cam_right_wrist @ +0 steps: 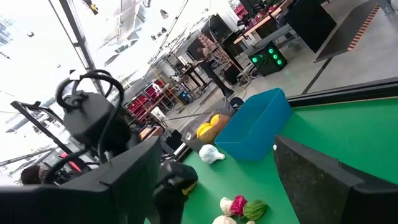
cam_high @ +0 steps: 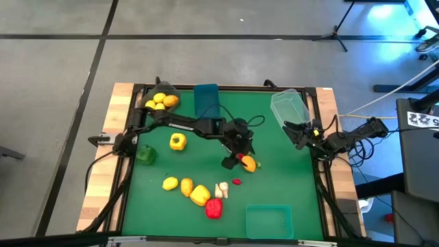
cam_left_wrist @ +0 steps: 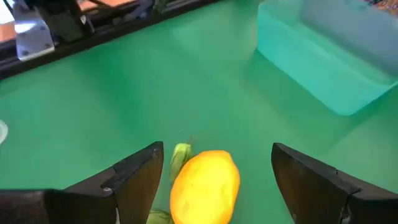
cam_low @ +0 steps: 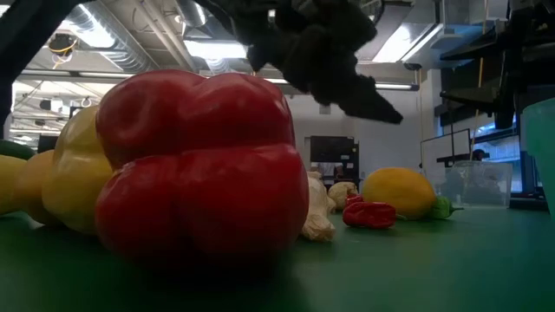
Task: Sort produce into baskets
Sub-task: Put the right orange lemon into the black bin
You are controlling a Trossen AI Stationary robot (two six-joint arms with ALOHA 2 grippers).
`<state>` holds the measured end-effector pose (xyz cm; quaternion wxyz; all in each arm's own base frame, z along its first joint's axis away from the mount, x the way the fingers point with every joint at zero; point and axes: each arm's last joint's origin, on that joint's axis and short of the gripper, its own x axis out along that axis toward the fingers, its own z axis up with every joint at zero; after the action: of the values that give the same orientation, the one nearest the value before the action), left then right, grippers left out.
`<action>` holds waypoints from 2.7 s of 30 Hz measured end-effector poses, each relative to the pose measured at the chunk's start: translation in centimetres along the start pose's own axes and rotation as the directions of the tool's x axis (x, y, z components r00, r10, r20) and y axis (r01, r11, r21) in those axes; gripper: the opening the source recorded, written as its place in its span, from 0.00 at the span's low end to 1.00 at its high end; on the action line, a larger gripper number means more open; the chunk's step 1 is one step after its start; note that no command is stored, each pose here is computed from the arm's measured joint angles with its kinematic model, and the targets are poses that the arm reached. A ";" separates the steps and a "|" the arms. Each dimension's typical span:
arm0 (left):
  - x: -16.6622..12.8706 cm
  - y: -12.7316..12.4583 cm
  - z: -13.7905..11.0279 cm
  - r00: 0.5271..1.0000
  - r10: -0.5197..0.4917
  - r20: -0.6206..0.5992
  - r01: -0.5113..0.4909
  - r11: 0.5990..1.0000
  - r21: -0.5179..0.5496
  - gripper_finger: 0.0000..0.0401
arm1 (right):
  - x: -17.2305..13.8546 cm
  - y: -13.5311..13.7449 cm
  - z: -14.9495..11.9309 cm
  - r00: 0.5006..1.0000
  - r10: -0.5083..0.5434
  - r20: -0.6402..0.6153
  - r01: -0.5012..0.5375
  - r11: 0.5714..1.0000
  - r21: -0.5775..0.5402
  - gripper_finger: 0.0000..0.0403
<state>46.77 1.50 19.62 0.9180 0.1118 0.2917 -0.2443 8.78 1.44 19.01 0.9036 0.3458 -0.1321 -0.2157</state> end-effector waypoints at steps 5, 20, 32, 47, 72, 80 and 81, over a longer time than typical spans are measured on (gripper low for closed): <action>1.7 0.2 -1.2 1.000 -0.015 -0.018 0.015 1.000 -0.001 0.73 | 0.0 0.0 0.0 1.000 0.000 -0.001 0.000 1.000 -0.001 0.75; 4.9 -0.3 -3.8 0.997 -0.030 -0.072 0.031 0.999 0.015 0.73 | 0.0 -0.1 -0.2 1.000 -0.010 -0.014 0.010 1.000 -0.009 0.75; 5.9 -0.3 -5.2 0.991 -0.006 -0.130 -0.001 0.999 -0.049 0.73 | 0.0 -0.2 -0.2 1.000 -0.011 -0.015 0.011 1.000 -0.010 0.75; 5.7 -0.3 -4.9 0.993 -0.001 -0.121 -0.023 0.981 -0.195 0.58 | 0.0 -0.2 -0.2 1.000 -0.011 -0.015 0.011 1.000 -0.010 0.75; -21.8 0.4 1.1 0.748 0.466 -0.472 -0.663 0.562 -0.495 0.62 | 0.0 -0.2 -0.2 1.000 -0.014 -0.017 0.013 1.000 -0.013 0.75; -27.8 -4.1 -4.2 0.538 0.490 -0.686 -0.842 0.270 -0.467 0.63 | 0.0 -0.2 -0.2 1.000 -0.014 -0.018 0.013 1.000 -0.015 0.75; -28.2 -4.6 -5.1 0.519 0.483 -0.705 -0.852 0.220 -0.476 0.63 | 0.0 -0.2 -0.3 1.000 -0.014 -0.018 0.014 1.000 -0.015 0.75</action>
<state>21.88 10.16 31.87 0.7870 -0.1389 0.4698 0.3750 8.82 1.45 18.69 0.9058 0.3418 -0.1196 -0.2199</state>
